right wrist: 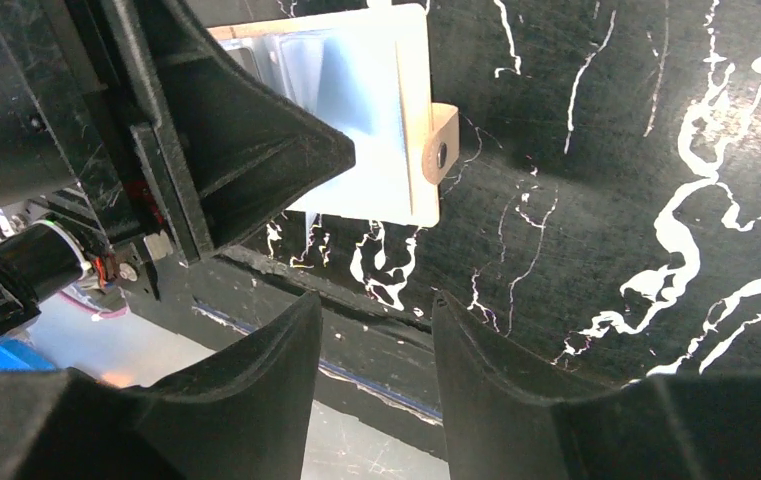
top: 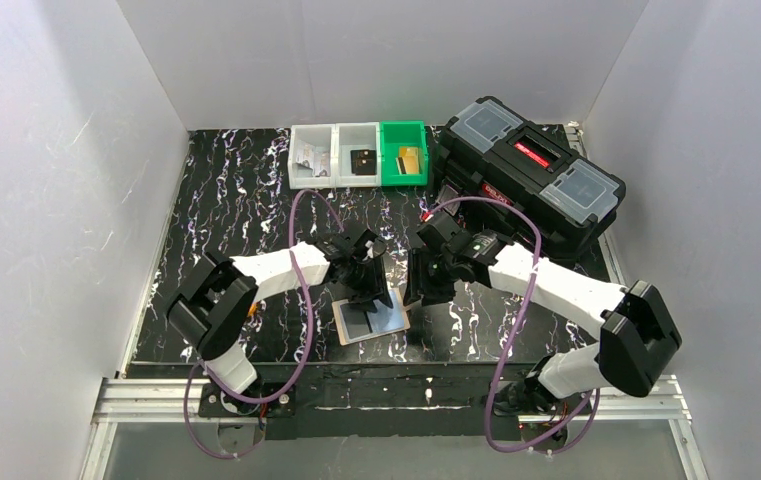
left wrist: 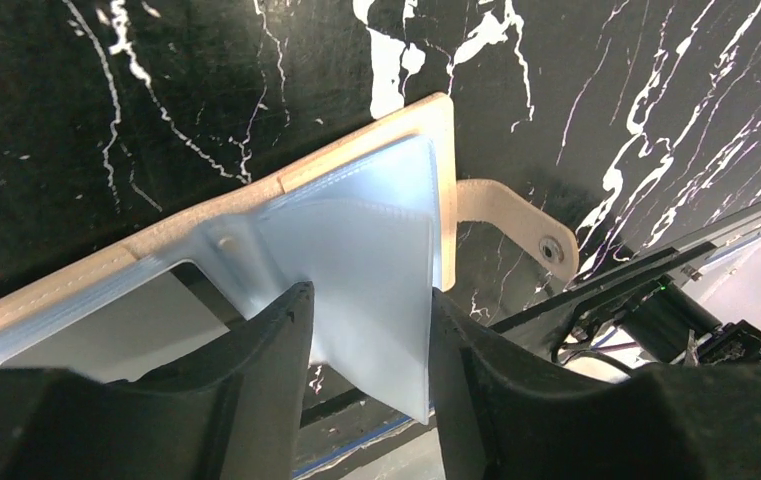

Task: Take the credit cards out of the card holder
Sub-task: Remove the credit card from the card holder.

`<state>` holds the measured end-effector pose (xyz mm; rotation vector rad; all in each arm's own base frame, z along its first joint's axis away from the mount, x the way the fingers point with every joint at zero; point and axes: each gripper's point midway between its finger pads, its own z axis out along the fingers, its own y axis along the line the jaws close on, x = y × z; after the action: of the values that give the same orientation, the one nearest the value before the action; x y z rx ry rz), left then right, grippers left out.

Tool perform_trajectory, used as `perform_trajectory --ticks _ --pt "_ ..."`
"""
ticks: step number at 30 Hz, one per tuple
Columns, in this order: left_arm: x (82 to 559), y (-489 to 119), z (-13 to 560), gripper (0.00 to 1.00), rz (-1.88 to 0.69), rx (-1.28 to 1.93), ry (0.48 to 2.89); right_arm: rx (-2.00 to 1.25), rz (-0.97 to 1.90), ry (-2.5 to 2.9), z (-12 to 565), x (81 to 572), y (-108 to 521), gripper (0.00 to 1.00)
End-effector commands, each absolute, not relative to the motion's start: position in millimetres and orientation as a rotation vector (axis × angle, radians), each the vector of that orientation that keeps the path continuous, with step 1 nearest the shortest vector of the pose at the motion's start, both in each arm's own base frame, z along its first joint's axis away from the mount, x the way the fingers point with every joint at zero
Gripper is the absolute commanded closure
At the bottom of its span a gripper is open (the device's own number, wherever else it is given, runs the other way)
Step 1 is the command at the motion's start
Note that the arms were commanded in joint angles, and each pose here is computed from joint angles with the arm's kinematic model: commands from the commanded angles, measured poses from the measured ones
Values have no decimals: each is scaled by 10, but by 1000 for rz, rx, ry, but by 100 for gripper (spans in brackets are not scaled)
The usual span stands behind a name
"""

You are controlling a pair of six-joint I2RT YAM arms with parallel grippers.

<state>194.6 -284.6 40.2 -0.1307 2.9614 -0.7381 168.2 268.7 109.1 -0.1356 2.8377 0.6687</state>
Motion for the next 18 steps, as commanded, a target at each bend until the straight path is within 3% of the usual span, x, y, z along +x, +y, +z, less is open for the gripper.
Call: perform_trajectory --ticks 1,14,18 --pt "1997 -2984 481 55 -774 -112 2944 -97 651 2808 1147 1690 2596 47" --pt "2040 -2984 626 44 -759 -61 2921 -115 680 2784 1242 1716 2631 44" --pt "2035 -2521 773 44 -553 -97 2867 -201 841 2783 1278 1700 2891 44"
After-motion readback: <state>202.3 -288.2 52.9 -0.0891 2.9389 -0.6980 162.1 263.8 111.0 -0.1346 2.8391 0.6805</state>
